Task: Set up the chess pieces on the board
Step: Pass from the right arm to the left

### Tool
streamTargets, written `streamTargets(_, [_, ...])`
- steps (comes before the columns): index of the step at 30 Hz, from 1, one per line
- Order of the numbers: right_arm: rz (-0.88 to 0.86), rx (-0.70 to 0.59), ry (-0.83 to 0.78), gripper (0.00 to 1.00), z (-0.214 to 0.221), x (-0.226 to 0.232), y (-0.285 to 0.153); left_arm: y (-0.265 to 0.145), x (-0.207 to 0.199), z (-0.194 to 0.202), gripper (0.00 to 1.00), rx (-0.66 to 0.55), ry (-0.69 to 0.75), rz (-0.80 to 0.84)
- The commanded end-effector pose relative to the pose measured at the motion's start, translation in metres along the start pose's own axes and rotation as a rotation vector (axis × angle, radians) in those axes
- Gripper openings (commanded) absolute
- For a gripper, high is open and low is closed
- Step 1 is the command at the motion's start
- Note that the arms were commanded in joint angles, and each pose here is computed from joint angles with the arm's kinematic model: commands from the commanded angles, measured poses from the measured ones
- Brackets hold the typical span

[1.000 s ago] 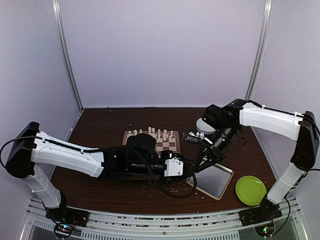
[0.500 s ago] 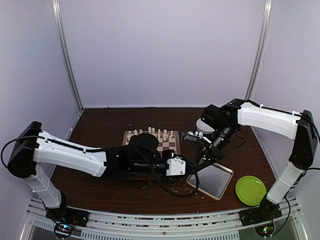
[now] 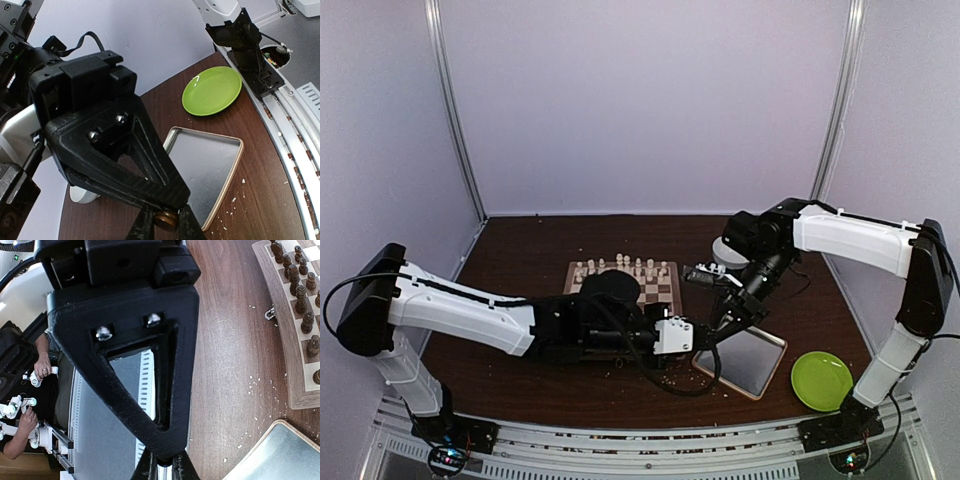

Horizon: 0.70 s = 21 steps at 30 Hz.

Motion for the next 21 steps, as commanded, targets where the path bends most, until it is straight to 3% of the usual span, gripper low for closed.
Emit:
streamTargets(1, [0.007, -0.042, -0.062, 0.09, -0.016, 0.013, -0.010, -0.005, 0.018, -0.011, 0.11, -0.049, -0.056, -0.107])
streamTargets(6, [0.100, -0.064, -0.105, 0.24, -0.024, 0.019, -0.035, -0.018, 0.035, -0.008, 0.10, -0.099, -0.199, -0.162])
streamTargets(12, [0.392, -0.136, -0.228, 0.38, -0.050, 0.022, -0.076, -0.050, 0.075, -0.019, 0.10, -0.349, -0.520, -0.185])
streamTargets(16, [0.661, -0.233, -0.321, 0.42, -0.071, 0.017, -0.103, -0.061, 0.092, -0.031, 0.11, -0.504, -0.678, -0.139])
streamTargets(21, [0.714, -0.221, -0.384, 0.43, -0.089, 0.014, -0.110, -0.067, 0.099, -0.046, 0.11, -0.628, -0.739, -0.048])
Point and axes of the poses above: each gripper's point midway between its finger pads, its own y axis out along the fingers, its own x axis along the line the jaws close on, z = x × y, the point moved 4 cm from there along -y, back along the fingers, and after that the axes turned 10 degrees about -y, right-handed, at the moved point
